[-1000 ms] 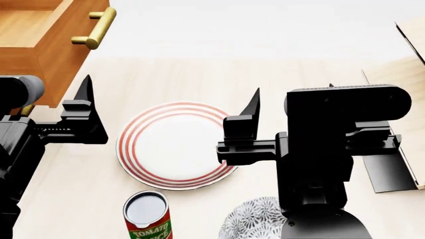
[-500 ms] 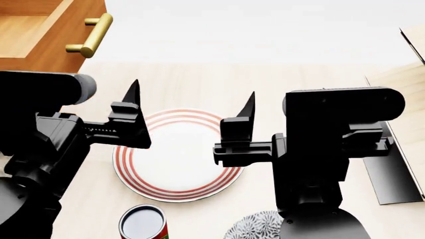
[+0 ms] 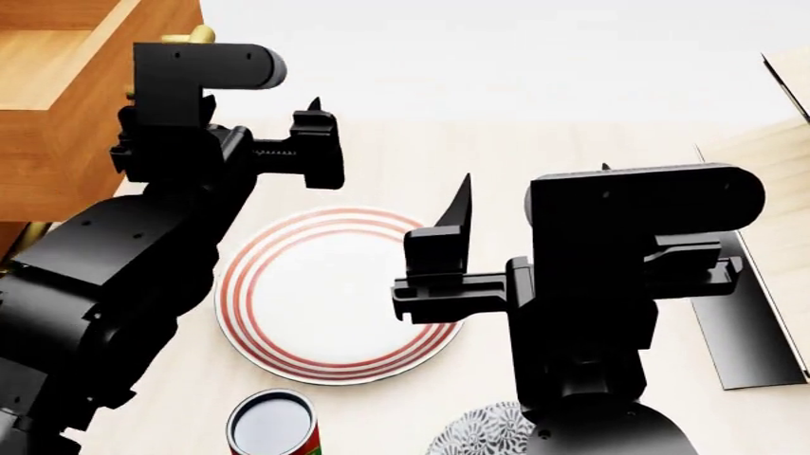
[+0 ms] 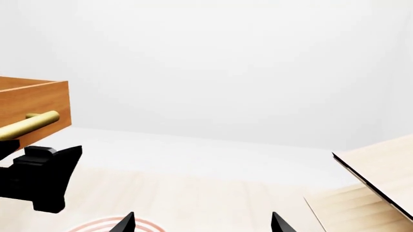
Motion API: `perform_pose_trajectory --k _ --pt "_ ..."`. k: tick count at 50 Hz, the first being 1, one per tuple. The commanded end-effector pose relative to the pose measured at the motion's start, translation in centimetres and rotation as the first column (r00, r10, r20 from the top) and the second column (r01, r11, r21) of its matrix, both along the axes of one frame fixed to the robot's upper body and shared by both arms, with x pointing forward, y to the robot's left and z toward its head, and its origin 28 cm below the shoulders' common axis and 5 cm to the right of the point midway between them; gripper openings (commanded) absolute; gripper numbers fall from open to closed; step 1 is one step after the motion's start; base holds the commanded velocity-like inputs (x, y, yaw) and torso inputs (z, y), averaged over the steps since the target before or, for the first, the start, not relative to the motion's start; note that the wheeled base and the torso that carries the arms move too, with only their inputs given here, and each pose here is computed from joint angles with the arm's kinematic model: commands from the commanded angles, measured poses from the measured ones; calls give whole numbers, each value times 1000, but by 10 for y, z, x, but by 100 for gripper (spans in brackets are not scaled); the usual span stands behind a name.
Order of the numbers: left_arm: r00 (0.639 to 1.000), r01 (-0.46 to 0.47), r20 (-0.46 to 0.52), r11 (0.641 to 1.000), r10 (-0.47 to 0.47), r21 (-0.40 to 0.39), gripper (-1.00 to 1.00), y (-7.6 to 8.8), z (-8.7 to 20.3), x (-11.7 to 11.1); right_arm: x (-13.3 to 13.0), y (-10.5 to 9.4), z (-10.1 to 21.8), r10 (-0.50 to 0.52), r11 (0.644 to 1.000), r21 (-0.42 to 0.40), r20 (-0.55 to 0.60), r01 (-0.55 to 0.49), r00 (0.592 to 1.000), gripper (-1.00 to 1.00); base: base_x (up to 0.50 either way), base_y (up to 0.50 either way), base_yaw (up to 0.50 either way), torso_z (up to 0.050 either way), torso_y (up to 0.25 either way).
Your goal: Close the top drawer of the cabinet.
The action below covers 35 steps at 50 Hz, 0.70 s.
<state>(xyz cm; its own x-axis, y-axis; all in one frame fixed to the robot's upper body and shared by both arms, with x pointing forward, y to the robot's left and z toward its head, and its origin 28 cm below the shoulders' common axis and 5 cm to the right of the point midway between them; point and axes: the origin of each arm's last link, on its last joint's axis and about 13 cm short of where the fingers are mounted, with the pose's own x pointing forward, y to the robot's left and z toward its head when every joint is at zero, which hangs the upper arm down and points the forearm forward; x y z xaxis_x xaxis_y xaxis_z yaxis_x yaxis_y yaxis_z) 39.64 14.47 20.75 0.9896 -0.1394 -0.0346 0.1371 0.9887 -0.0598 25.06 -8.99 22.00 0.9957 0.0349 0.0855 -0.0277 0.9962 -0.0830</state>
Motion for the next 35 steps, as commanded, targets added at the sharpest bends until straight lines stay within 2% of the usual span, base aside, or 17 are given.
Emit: perform_pose_trajectory --k 1,11,12,16,17,18,29,35 --pt "993 -111 -24 992 113 66 100 19 -11 27 -4 3 2 12 1000 -5 5 -12 1000 100 0 0 0 0 0" --pt "962 -267 -24 959 270 100 100 53 -16 37 -3 1 -5 10 1000 -3 -9 -11 1000 100 0 0 0 0 0" --pt "956 -291 1 950 293 117 100 61 -6 38 -2 2 -7 11 1000 -2 -16 -11 1000 100 0 0 0 0 0" --pt "945 -328 42 936 325 129 100 70 11 41 -2 3 -8 13 1000 -3 -18 -13 1000 100 0 0 0 0 0" --pt "814 -577 10 805 581 137 100 138 21 34 5 8 -6 21 1000 -11 -21 -21 1000 100 0 0 0 0 0" --pt "778 -623 7 770 628 139 100 162 21 29 5 9 -7 21 1000 -13 -22 -22 1000 100 0 0 0 0 0" --pt "705 -701 -4 699 709 141 100 193 18 20 5 11 -6 24 1000 -13 -24 -25 999 100 0 0 0 0 1" --pt "688 -717 -7 681 726 147 100 198 15 18 5 10 -7 23 1000 -15 -25 -24 999 100 0 0 0 0 0"
